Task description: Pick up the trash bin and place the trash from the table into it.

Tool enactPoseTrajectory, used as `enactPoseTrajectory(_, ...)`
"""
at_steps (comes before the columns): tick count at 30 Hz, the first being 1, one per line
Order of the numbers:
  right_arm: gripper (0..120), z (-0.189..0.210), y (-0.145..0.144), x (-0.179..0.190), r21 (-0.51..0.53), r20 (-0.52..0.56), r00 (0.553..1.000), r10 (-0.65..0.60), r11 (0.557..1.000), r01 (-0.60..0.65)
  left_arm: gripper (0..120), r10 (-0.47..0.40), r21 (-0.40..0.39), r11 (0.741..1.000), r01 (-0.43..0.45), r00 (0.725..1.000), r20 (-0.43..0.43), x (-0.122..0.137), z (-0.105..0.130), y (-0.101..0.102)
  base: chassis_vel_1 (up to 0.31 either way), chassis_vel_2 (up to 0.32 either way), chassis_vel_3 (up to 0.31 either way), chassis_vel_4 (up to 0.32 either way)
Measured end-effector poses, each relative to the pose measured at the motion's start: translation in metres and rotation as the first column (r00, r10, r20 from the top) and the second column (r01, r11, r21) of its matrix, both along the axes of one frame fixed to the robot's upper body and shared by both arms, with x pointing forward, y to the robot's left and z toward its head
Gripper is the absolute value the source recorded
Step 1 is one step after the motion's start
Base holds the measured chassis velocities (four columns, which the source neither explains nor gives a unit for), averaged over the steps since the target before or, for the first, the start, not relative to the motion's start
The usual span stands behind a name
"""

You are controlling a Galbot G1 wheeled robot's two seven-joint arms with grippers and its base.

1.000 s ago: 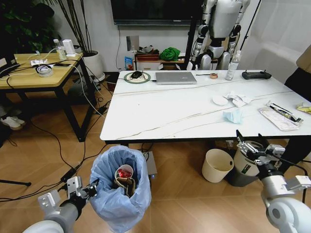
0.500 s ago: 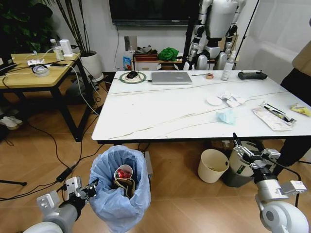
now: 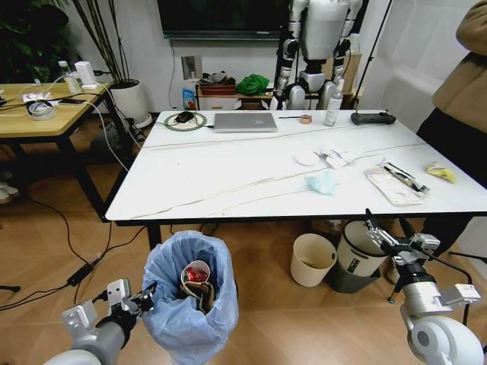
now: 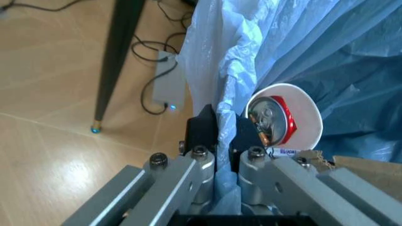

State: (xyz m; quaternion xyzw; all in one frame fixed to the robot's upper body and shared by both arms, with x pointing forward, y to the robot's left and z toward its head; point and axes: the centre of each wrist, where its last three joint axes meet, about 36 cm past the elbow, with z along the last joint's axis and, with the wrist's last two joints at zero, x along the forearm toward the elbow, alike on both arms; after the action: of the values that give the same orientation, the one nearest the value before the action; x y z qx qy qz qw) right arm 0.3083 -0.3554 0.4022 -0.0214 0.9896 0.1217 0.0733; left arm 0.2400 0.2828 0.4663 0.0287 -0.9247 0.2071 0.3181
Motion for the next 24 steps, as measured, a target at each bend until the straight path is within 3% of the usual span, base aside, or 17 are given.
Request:
enactPoseTrajectory(9,100,-0.005,0.005,0.004,-0.027,0.015,1.0,0.023,0.999,-0.023,0,0.004,-0.006,1.0,-0.004,1.0,0.001,0.0,-0.001,-0.002,-0.133,-0.133,0.118,0.13)
enactPoseTrajectory(17,100,-0.006,0.005,0.011,-0.061,0.025,0.999,0.037,0.998,-0.036,0,0.01,-0.005,1.0,-0.01,1.0,-0.001,-0.001,-0.004,-0.001,-0.005,-0.001,-0.002,-0.001)
enactPoseTrajectory(24,100,0.032,0.019,0.034,-0.085,0.074,0.987,0.141,0.987,-0.135,0,0.014,-0.001,1.0,-0.014,1.0,-0.007,-0.001,-0.006,0.0,0.0,0.0,0.0,0.0)
